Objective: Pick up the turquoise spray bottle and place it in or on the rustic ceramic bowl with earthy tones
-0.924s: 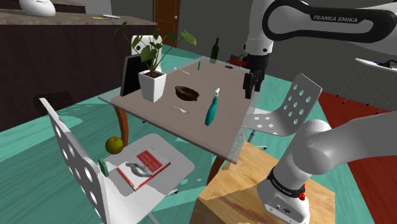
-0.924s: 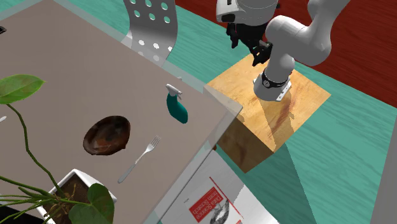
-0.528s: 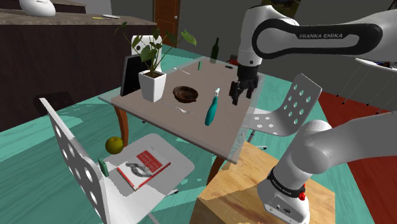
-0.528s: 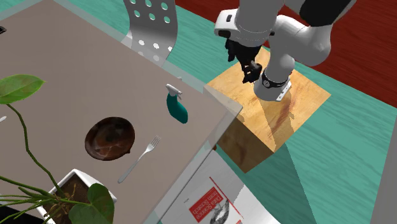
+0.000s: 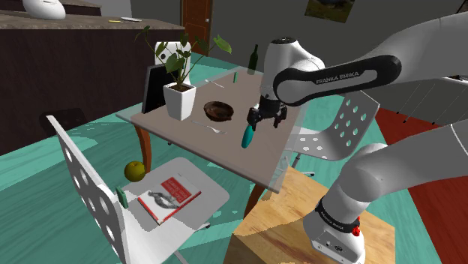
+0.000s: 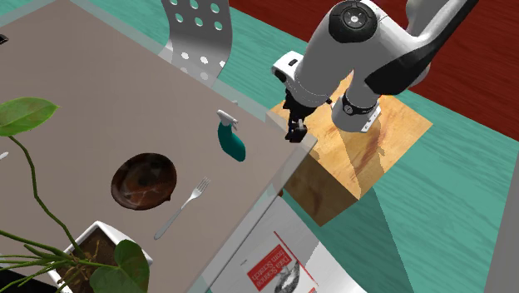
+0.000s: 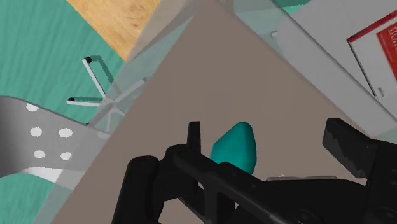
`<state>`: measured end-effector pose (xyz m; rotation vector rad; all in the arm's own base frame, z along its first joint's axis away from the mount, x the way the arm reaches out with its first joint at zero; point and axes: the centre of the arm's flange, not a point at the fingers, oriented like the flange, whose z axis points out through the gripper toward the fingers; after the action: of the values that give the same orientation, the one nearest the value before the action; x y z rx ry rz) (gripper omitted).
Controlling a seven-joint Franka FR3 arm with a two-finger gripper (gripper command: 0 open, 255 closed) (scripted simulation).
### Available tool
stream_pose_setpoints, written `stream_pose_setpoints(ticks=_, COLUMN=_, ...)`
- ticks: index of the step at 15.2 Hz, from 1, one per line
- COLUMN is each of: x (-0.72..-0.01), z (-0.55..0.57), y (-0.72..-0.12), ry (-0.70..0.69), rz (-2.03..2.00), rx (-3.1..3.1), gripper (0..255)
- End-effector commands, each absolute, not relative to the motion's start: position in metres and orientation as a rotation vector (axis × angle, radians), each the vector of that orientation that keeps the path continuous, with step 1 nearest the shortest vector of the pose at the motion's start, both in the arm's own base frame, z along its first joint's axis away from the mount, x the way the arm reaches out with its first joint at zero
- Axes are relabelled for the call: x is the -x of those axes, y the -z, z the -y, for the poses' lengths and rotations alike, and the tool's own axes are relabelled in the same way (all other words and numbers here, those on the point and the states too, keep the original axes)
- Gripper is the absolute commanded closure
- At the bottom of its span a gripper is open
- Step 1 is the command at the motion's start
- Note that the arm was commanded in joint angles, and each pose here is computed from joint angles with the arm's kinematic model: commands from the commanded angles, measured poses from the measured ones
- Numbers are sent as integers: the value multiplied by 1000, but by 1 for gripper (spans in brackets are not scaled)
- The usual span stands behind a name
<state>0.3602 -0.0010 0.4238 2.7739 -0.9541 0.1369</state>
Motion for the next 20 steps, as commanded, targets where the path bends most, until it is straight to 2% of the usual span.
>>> stream_pose_setpoints(ticks=1, x=-377, z=4, y=-408, ry=-222, rz=1105, rx=-2694, gripper=0)
stream_pose_setpoints(ticks=11, x=-456, z=46, y=-336, ry=-568, rz=1714, rx=-2182, gripper=0)
stream_pose_setpoints(ticks=20, x=-463, z=67, y=-299, ry=-578, rz=1730, rx=-2164, gripper=0)
